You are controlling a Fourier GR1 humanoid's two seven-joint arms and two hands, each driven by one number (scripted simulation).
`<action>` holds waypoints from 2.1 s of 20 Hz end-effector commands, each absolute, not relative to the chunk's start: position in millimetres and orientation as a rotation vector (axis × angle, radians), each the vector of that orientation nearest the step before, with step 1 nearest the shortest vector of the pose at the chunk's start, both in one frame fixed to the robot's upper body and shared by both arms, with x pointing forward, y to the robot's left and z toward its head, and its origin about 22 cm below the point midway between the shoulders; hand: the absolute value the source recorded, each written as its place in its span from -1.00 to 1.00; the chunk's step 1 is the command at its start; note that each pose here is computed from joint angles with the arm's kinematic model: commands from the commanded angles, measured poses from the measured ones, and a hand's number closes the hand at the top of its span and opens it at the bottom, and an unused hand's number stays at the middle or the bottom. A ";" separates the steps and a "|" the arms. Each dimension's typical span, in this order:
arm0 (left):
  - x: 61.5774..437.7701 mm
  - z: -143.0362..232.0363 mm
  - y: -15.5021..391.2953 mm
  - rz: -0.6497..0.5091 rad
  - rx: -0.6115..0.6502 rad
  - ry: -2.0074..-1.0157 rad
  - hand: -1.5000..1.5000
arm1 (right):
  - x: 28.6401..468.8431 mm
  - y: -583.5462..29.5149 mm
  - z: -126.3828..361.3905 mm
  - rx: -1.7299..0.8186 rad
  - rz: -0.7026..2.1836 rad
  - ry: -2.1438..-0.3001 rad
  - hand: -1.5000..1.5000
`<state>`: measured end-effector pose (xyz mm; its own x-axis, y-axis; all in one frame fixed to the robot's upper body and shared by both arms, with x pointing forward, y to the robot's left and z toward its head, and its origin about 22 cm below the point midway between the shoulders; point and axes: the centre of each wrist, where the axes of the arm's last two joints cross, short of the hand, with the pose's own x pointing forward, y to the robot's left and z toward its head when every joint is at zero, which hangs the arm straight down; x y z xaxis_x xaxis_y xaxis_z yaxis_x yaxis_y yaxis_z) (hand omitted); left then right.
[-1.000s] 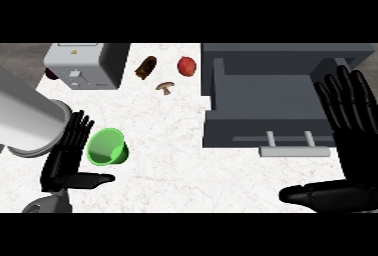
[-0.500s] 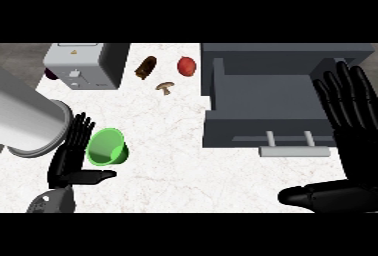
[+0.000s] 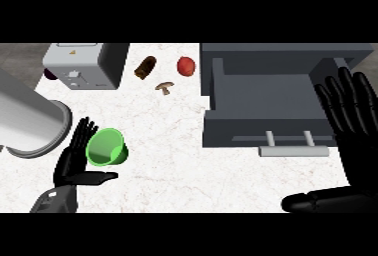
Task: Pick up the cup, place it into the drawer and close the drawer
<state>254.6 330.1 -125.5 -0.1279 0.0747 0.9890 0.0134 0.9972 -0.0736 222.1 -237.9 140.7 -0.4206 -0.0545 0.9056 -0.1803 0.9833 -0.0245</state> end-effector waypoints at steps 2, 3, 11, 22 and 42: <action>250.5 -143.5 325.5 0.037 -0.087 -1.716 -1.00 | 222.9 -239.1 158.2 0.165 0.155 -1.992 -1.00; 274.4 -125.0 312.5 0.039 -0.111 -1.730 -1.00 | 220.0 -217.0 146.3 0.164 0.145 -2.002 -1.00; 256.7 -136.9 324.3 0.093 -0.172 -1.694 -1.00 | 216.0 -236.0 135.8 0.156 0.140 -1.991 -1.00; 267.9 -140.7 311.2 0.141 -0.357 -1.679 -1.00 | 225.7 -236.3 147.8 0.157 0.116 -1.985 -1.00; 271.9 -140.0 284.5 0.312 -0.102 -1.930 1.00 | 218.7 -252.3 147.2 0.141 0.161 -2.000 -1.00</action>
<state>272.1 293.2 -138.3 -0.2437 0.2278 0.9427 -0.0025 0.9719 -0.2355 216.9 -242.7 145.9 -0.4196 -0.0437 0.9067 -0.1741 0.9842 -0.0331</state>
